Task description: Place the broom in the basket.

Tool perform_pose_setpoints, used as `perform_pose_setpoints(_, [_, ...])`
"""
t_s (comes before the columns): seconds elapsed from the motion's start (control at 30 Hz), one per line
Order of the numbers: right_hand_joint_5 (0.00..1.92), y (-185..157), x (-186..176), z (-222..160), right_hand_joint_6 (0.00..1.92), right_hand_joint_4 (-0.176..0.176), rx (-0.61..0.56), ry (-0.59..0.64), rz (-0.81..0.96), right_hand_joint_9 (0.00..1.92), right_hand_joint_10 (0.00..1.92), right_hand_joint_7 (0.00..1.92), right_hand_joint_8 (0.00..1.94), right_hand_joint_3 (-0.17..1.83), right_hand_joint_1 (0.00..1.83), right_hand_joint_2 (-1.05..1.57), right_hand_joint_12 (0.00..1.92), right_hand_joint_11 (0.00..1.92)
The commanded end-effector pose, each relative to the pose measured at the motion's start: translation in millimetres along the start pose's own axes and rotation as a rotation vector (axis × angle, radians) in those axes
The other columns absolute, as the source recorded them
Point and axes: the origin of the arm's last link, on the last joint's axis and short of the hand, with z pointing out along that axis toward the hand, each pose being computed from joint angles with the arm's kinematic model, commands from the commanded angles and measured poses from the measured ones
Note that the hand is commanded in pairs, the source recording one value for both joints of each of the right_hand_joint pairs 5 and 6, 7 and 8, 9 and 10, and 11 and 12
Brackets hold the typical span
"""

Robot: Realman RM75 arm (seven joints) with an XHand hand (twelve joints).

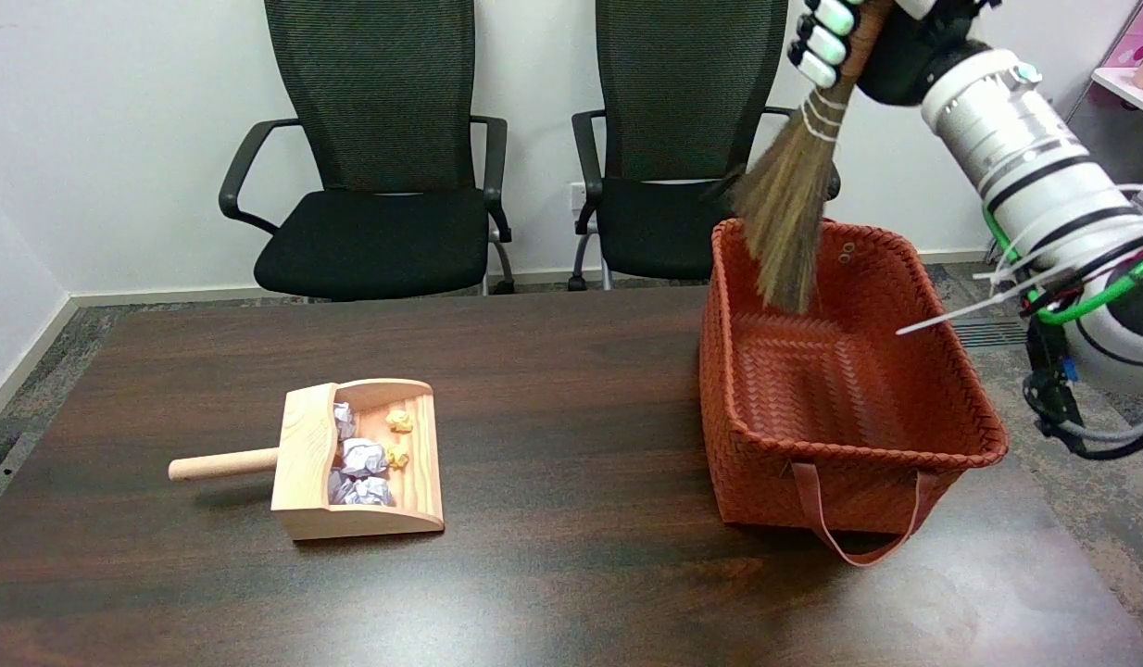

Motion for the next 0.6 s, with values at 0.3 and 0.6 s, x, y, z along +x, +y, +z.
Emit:
perform_pose_setpoints(0.3, [1.92, 78, 15, -98, 1.92, 0.027, 0.010, 0.205, -0.198, 1.92, 1.92, 1.92, 1.92, 1.79, 0.71, 1.57, 1.92, 1.92])
perform_pose_setpoints(0.6, [1.92, 113, -16, -122, 1.92, 0.028, -0.014, 0.192, -0.114, 1.92, 1.92, 1.92, 1.92, 1.76, 0.71, 1.57, 1.92, 1.92])
